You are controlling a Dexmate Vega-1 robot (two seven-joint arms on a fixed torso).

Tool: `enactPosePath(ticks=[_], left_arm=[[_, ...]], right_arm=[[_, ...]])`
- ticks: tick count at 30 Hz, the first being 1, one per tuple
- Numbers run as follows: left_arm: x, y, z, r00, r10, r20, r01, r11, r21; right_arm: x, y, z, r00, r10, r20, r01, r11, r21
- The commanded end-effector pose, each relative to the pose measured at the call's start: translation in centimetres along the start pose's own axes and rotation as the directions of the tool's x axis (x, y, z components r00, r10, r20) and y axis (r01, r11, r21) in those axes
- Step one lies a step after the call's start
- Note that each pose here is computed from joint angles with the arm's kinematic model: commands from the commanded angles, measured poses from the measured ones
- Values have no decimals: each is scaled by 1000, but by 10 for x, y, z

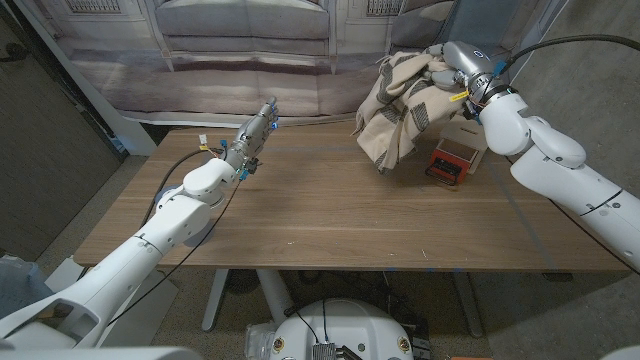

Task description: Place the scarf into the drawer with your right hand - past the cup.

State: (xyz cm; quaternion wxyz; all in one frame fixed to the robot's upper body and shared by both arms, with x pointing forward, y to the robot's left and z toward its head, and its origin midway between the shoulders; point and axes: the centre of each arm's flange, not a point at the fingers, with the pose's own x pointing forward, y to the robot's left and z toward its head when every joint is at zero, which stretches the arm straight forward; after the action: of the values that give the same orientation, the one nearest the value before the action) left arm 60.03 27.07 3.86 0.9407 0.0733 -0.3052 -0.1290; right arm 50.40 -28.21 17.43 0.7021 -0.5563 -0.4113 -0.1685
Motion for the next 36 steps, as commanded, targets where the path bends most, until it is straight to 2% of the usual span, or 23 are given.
enactPosePath(ticks=[1,16,28,36], left_arm=[[4,1,1,1000,-2,5,2,1000,1],[5,3,1,1000,0,8,0,1000,-1],[7,4,1,1000,0,7,0,1000,0],[7,2,1,1000,-2,6,2,1000,4]], right_arm=[[4,-10,-16,997,-30,-65,30,1000,2],[8,-12,-36,987,-55,-151,53,999,-11],[5,-19,-54,971,-79,-225,77,997,-18],[0,-24,-67,955,-100,-279,96,995,-31]])
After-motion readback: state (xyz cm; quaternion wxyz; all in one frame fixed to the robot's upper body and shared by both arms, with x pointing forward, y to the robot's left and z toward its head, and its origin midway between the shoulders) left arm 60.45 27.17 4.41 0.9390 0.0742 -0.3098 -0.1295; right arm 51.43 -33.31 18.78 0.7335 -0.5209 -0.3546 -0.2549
